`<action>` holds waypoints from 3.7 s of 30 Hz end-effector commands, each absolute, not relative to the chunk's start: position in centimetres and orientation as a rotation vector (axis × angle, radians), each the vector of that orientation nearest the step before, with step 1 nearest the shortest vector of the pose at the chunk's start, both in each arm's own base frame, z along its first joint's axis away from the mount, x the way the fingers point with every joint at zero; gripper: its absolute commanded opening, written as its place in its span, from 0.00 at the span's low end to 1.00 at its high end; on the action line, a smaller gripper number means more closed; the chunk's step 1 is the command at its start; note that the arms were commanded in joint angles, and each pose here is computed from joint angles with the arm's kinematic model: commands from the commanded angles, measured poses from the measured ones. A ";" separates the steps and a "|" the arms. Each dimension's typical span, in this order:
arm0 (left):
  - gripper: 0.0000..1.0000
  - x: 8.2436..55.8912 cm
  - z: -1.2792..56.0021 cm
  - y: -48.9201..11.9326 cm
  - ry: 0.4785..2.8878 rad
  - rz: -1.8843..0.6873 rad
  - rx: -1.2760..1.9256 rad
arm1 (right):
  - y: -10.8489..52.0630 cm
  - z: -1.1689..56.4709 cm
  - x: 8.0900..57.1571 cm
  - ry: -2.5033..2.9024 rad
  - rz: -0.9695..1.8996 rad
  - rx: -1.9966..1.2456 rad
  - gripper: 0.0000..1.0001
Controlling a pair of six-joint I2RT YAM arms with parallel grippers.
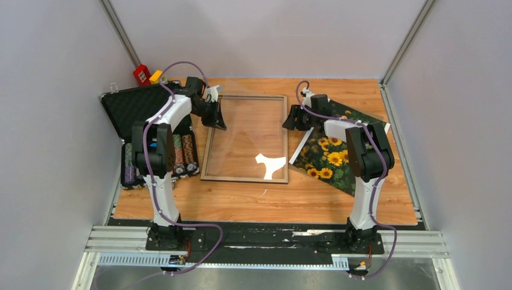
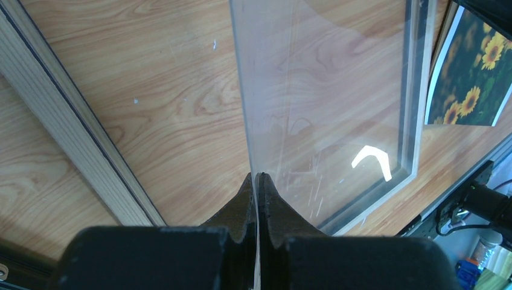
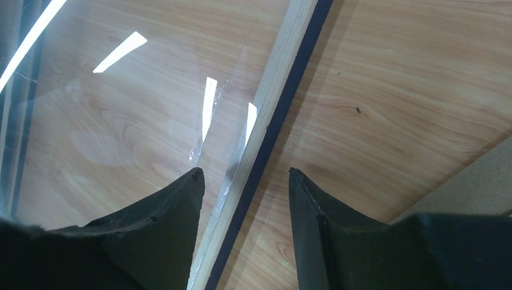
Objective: Put the photo into the frame
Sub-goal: Place the photo frame item in the photo frame.
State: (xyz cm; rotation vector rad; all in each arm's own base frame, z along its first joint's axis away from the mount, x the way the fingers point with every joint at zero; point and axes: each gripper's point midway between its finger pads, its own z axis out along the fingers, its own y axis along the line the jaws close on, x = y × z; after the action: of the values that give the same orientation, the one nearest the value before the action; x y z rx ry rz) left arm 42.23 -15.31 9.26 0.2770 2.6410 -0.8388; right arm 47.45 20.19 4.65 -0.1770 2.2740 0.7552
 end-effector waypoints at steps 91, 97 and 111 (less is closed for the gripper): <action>0.00 43.7 8.9 -15.0 2.631 -0.830 0.235 | 21.0 5.7 47.8 2.242 0.725 -0.253 0.54; 0.00 43.6 9.0 -15.3 2.638 -0.839 0.246 | 21.4 5.3 47.6 2.252 0.728 -0.261 0.53; 0.00 43.3 8.5 -15.4 2.657 -0.789 0.261 | 21.4 5.4 47.6 2.252 0.716 -0.267 0.51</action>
State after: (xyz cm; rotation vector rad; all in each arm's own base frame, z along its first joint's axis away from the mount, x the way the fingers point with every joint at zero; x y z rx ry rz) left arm 42.95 -15.21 8.00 0.2329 2.6660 -0.8228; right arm 46.54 21.21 3.75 -0.2465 2.2999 0.7371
